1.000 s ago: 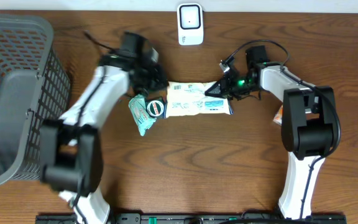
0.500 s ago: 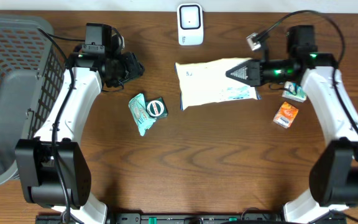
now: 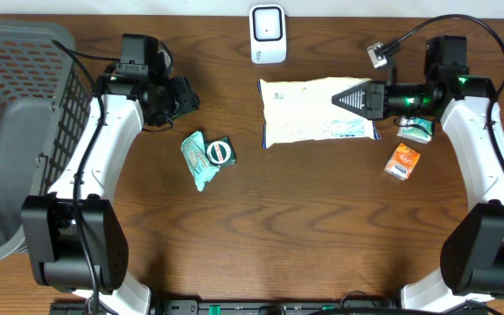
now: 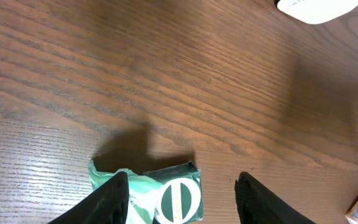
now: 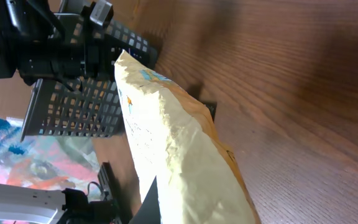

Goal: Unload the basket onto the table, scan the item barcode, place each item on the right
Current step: 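Carry the wipe pack to the white scanner and hold it over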

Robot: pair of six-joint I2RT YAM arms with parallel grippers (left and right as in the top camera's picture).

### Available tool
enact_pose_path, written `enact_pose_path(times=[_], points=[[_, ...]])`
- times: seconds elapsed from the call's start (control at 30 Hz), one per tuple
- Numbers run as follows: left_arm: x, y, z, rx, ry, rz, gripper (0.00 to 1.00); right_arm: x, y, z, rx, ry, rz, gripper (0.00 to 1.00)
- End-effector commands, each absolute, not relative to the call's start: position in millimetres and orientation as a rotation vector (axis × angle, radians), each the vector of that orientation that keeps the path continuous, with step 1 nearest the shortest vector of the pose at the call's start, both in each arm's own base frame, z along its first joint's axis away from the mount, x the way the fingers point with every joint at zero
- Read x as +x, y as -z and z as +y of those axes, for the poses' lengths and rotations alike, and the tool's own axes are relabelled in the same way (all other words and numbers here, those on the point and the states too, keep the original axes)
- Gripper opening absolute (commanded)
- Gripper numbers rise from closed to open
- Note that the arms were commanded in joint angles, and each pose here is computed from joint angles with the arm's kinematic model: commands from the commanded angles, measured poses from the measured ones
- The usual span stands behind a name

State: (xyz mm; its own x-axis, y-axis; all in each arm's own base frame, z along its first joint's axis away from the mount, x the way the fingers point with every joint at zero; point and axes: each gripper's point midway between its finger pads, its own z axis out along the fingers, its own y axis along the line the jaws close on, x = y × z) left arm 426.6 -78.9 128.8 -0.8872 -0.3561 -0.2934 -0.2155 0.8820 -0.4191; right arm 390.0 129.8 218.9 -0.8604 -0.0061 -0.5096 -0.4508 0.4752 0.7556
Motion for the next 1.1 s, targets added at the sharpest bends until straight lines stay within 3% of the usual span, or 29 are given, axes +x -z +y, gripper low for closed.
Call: enact_pose_path(times=[0.0, 0.03, 0.1, 0.17, 0.3, 0.6, 0.83, 1.07], points=[[426.6, -124.5, -75.4, -0.417, 0.517, 2.696, 0.60, 388.9, -229.6, 135.1, -0.371, -1.433, 2.250, 0.01], [426.6, -124.5, -75.4, -0.417, 0.517, 2.696, 0.76, 389.8, -230.0, 135.0, -0.366, -1.433, 2.249, 0.01], [426.6, -124.5, -75.4, -0.417, 0.517, 2.696, 0.93, 391.0, -230.6, 135.0, -0.363, -1.432, 2.246, 0.01], [426.6, -124.5, -75.4, -0.417, 0.517, 2.696, 0.98, 391.2, -230.7, 135.0, -0.365, -1.431, 2.244, 0.01], [426.6, -124.5, -75.4, -0.417, 0.517, 2.696, 0.98, 400.4, -225.1, 131.2, -0.364, -1.345, 2.261, 0.01], [426.6, -124.5, -75.4, -0.417, 0.517, 2.696, 0.98, 470.1, -191.4, 122.9, -0.313, -0.529, 2.337, 0.01], [426.6, -124.5, -75.4, -0.417, 0.517, 2.696, 0.98, 503.0, -222.3, 144.9, -0.438, 0.007, 2.114, 0.01], [426.6, -124.5, -75.4, -0.417, 0.517, 2.696, 0.98, 514.1, -264.7, 165.0, -0.573, 0.306, 1.885, 0.01]])
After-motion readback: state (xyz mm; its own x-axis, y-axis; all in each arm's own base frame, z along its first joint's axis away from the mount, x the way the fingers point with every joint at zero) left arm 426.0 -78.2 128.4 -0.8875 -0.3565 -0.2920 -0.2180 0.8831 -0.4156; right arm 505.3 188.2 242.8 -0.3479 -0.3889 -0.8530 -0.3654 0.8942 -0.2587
